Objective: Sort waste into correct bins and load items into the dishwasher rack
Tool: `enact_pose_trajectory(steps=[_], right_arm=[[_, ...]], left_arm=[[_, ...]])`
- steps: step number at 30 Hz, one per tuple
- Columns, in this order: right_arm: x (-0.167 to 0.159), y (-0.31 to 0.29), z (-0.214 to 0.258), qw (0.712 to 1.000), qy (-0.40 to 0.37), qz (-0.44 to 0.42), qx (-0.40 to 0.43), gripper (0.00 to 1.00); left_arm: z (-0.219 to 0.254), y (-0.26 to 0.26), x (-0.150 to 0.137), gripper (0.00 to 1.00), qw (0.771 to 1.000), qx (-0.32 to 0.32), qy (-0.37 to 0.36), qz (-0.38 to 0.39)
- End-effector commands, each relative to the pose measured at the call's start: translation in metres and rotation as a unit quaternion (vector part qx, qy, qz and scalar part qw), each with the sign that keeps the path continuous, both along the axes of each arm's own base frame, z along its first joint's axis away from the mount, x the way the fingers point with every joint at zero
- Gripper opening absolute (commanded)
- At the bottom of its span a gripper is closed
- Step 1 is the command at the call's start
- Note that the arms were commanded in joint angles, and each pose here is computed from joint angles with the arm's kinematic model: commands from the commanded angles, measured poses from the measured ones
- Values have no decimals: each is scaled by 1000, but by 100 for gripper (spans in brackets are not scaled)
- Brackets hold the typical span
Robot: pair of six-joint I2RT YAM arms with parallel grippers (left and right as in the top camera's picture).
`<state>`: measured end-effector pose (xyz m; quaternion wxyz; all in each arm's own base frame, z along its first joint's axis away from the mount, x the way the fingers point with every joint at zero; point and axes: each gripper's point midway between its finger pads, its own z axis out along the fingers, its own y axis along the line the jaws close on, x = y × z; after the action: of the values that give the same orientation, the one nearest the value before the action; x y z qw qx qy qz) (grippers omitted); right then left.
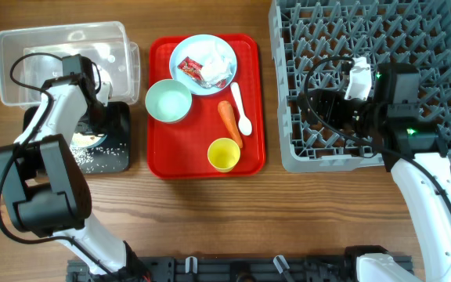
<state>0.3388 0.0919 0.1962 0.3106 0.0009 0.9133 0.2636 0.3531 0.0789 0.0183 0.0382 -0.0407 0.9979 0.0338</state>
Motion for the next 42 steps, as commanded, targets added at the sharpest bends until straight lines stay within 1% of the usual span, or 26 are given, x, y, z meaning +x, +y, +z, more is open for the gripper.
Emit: enact_pose_trajectory(steps=[1, 3, 8, 17, 23, 25, 29, 34, 37, 40, 42], right_arm=[[5, -1, 0, 1000, -5, 0, -10, 89], [6, -1, 0, 1000, -8, -1, -9, 89], [8, -1, 2, 1000, -13, -1, -9, 89], [8, -1, 3, 1000, -15, 0, -9, 89], [11, -1, 5, 1000, -24, 0, -9, 90], [14, -1, 8, 999, -32, 0, -9, 89], [16, -1, 11, 999, -41, 0, -9, 89], [16, -1, 11, 999, -41, 0, -9, 89], [16, -1, 11, 999, -41, 0, -9, 89], [16, -1, 11, 999, -41, 0, -9, 90], [16, -1, 11, 999, -40, 0, -8, 89]], left_arm=[[-9, -1, -6, 12, 1000, 0, 17, -6], [-9, -1, -6, 11, 1000, 0, 17, -6], [-8, -1, -6, 4, 1000, 0, 16, -4], [-3, 0, -4, 4, 1000, 1, 9, 7], [24, 0, -3, 4, 1000, 0, 8, 20], [34, 0, -3, 4, 999, -2, 8, 35], [49, -9, -5, 4, 999, -26, 10, 45], [67, -11, -6, 4, 998, -30, -3, 53], [78, -16, -5, 4, 998, -45, -14, 52], [91, -25, -5, 4, 996, -73, -29, 50], [102, -33, -5, 4, 991, -111, -47, 54]])
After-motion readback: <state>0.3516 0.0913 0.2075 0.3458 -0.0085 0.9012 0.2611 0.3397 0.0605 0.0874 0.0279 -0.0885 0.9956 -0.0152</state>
